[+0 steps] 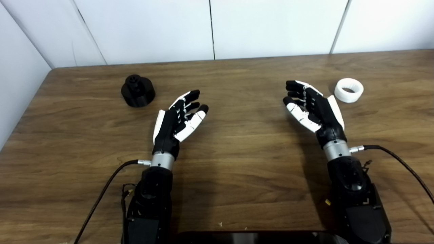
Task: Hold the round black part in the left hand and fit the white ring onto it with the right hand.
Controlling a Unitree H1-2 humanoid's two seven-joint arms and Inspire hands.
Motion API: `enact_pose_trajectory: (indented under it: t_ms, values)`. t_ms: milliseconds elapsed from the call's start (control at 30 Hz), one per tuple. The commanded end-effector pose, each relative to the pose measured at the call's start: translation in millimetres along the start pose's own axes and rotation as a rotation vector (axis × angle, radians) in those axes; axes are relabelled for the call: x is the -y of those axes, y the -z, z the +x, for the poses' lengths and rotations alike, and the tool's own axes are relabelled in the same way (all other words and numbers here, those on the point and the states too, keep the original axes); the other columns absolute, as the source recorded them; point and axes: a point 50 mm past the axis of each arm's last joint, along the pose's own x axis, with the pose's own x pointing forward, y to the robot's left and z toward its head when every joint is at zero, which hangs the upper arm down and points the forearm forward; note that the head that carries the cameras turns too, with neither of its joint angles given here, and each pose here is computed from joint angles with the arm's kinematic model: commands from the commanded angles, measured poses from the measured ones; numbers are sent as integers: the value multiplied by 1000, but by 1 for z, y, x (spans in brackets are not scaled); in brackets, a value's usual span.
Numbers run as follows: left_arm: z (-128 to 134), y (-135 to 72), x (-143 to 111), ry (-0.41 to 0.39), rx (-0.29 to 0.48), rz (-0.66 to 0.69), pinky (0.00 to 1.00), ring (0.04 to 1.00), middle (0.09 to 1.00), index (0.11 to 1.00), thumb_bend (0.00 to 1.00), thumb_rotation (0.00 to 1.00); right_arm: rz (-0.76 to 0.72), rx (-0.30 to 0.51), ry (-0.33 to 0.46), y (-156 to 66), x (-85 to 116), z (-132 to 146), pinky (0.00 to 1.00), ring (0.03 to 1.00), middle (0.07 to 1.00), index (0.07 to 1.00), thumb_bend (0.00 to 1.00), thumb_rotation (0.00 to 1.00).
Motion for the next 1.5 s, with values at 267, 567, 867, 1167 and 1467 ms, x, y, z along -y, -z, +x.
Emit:
enact_pose_trajectory:
  t_ms: [267, 567, 867, 1167, 1467]
  values:
    - [11, -17, -1, -6, 81, -5, 728, 838, 874, 804, 587, 410, 13, 89, 6, -20, 0, 13, 733, 785, 791, 774, 513, 490]
    - [11, -17, -2, -8, 80, -3, 735, 841, 873, 803, 589, 409, 14, 84, 9, -19, 1, 12, 729, 784, 791, 776, 502, 485]
    - [14, -25, -13, 7, 149, 149, 797, 876, 893, 853, 559, 449, 23, 74, 9, -17, 2, 13, 739, 792, 797, 781, 503, 476]
    - [17, -44, -35, -10, 222, 549, 800, 887, 910, 848, 588, 463, 18, 75, 8, -16, 2, 12, 736, 787, 791, 775, 503, 468]
    - [23, -54, -62, -40, 254, 834, 752, 875, 913, 843, 654, 425, 23, 75, 4, -18, 3, 14, 733, 791, 795, 776, 500, 471]
